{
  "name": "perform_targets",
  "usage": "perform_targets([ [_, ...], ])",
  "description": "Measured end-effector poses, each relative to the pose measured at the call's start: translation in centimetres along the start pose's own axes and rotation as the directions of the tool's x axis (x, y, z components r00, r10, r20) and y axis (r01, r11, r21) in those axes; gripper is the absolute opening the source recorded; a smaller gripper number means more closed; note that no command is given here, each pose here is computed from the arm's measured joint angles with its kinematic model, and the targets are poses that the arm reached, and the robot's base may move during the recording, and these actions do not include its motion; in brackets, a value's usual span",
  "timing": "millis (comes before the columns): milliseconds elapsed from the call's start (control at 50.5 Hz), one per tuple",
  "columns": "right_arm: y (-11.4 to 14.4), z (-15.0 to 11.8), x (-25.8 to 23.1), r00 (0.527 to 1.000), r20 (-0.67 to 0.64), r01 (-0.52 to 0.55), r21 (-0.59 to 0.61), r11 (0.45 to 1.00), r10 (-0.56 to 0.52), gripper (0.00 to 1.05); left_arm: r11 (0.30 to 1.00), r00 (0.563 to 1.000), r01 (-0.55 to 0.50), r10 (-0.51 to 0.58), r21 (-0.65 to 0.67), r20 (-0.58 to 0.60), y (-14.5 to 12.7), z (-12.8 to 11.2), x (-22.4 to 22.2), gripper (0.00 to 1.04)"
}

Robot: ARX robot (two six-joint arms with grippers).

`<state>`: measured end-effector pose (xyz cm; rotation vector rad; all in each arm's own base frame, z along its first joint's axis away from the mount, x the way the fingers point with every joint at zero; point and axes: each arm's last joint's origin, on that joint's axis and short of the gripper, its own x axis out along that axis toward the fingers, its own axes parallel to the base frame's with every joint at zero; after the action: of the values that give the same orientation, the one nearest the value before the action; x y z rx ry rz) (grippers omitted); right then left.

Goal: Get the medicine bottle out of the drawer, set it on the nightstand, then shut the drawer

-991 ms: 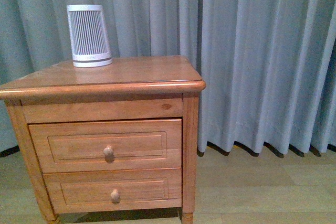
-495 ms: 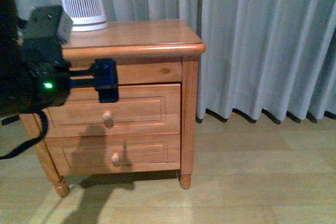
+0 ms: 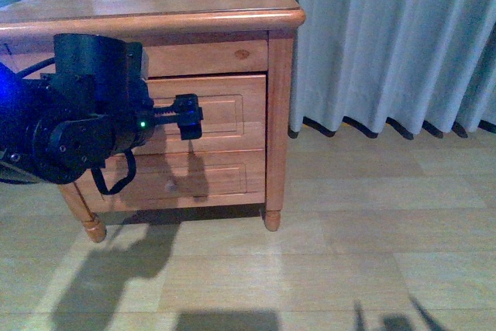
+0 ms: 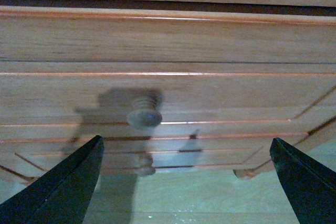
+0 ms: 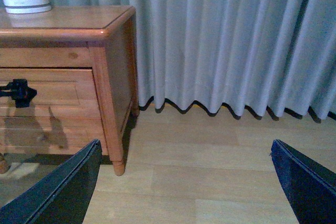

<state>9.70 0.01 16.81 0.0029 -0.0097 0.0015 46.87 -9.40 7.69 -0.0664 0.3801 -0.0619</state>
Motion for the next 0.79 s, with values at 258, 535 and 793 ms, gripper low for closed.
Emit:
perform_targets([
  [258,0.0,0.0,0.0,1.000,0.000,0.000,0.000,1.000,0.000,0.98,0.999,0.999,-0.043,0.043,-0.018,0.009,1.2,-0.3,2.1,0.98],
  [535,0.0,0.0,0.0,1.000,0.000,0.000,0.000,1.000,0.000,0.98,0.998,0.998,-0.056,0.055,-0.020,-0.021,0.8,-2.0,2.8,0.98],
  [793,0.0,0.0,0.0,1.000,0.000,0.000,0.000,1.000,0.000,0.98,0.998,0.998,-0.058,0.057,-0.022,-0.011,0.0,-2.2,3.4,0.93],
])
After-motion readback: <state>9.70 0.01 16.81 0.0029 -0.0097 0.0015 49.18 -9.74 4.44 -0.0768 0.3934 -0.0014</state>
